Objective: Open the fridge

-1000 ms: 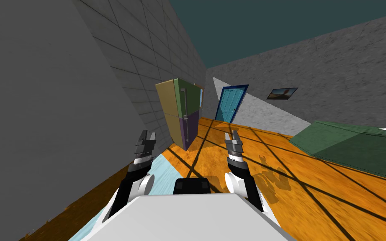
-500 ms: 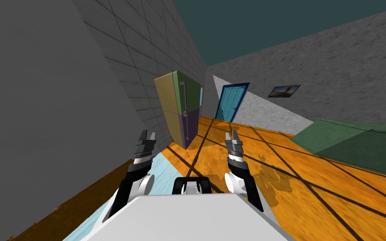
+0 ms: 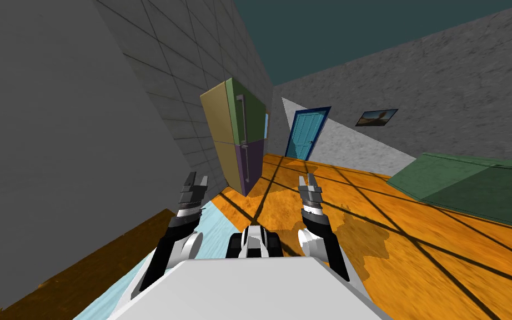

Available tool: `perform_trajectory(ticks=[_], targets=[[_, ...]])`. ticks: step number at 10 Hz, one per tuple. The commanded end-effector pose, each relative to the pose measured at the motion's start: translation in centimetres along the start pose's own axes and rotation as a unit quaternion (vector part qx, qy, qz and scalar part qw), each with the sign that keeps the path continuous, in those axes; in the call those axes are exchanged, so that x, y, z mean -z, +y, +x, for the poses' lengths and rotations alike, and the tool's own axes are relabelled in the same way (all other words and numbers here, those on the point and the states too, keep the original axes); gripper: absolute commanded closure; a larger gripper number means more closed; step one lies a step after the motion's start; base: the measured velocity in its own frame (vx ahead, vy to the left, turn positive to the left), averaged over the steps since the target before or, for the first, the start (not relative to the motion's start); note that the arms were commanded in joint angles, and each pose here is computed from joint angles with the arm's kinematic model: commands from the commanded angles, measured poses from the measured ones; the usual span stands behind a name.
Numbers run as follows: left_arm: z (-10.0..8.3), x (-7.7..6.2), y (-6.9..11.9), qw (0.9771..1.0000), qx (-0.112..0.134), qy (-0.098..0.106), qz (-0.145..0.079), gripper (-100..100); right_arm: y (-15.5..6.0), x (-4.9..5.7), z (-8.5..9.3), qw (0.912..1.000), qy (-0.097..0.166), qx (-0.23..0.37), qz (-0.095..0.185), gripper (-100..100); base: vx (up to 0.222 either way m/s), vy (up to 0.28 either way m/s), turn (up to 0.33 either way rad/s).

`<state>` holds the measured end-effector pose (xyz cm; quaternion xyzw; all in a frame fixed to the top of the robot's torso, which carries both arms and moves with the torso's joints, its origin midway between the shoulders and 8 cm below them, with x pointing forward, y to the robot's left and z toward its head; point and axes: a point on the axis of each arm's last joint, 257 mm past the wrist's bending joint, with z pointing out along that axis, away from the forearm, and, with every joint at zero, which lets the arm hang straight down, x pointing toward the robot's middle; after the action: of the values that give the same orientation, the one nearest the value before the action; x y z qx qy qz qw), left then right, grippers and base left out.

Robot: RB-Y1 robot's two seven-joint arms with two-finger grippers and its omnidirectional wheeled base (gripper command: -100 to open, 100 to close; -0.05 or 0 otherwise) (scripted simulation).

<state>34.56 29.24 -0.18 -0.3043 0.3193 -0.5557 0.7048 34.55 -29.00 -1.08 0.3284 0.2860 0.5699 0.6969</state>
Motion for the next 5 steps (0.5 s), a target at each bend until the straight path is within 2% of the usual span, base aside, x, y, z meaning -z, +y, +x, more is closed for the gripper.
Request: perform_trajectory(ticks=[1,5], targets=[[0.30,-0.34,0.48,0.9997,-0.005,0.022,-0.014,-100,0.00,0.00,0.00,1.0000,0.000,0.000,0.000,0,0.060,0.006,-0.079],[0.53,-1.09,1.14,0.9981,-0.009,0.046,-0.040,-100,0.00,0.00,0.00,1.0000,0.000,0.000,0.000,0,0.093,0.008,-0.082]])
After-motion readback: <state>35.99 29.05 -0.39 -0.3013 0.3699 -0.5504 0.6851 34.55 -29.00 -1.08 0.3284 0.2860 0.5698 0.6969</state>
